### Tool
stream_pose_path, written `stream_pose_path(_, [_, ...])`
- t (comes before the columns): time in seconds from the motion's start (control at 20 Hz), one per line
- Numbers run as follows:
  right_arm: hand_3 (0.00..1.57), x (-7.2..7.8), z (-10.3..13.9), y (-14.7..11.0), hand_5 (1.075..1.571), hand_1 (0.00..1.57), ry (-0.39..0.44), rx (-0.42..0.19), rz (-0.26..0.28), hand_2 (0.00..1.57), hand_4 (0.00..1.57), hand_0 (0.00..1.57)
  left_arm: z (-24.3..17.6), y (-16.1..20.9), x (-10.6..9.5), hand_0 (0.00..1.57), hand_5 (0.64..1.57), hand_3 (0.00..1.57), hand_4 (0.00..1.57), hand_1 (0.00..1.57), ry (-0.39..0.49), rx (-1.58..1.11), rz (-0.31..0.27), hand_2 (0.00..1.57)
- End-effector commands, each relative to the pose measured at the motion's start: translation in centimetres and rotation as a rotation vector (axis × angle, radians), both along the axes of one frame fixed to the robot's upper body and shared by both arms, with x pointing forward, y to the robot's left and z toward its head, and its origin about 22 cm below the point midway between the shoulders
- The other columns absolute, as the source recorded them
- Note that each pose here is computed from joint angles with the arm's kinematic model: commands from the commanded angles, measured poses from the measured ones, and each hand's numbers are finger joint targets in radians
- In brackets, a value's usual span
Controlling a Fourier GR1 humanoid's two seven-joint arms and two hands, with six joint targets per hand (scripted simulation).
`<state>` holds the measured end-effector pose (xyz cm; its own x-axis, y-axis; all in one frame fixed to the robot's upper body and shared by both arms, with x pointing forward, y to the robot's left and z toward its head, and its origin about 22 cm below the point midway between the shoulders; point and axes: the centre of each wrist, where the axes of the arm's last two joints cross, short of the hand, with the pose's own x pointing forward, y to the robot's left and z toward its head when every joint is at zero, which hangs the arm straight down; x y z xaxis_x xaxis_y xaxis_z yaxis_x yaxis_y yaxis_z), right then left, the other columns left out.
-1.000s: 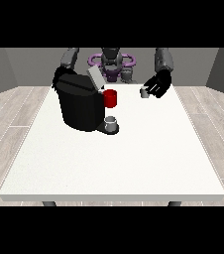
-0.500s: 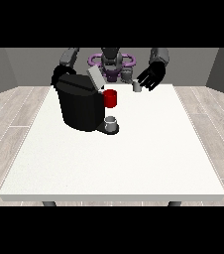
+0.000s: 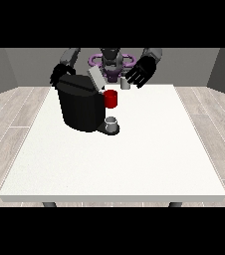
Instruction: Insert the coffee pod into the coffee machine and close the lid
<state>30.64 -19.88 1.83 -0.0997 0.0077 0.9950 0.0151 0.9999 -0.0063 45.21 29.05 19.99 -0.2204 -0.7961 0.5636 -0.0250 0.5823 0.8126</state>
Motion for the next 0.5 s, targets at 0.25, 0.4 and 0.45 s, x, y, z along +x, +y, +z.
stream_pose_path(0.25, [0.0, 1.2, 1.5, -2.1, 1.571, 0.0, -0.045, -0.021, -0.029, 0.0, 0.54, 0.0, 2.1, -3.0, 0.6, 1.26, 1.571, 1.24, 0.51, 1.26, -0.058, 0.02, -0.007, 1.31])
stream_pose_path(0.4, [0.0, 1.1, 2.0, -1.3, 1.571, 0.0, -0.017, -0.012, -0.037, 0.0, 0.48, 0.0, 3.1, -2.5, 0.8, 1.26, 1.571, 1.24, 0.49, 1.26, -0.037, 0.005, -0.006, 1.3])
stream_pose_path(0.45, [0.0, 1.3, 2.5, -1.4, 1.571, 0.0, -0.062, -0.015, -0.028, 0.0, 0.46, 0.0, 1.7, -1.8, 0.6, 1.28, 1.571, 1.24, 0.49, 1.28, -0.062, 0.013, -0.009, 1.3])
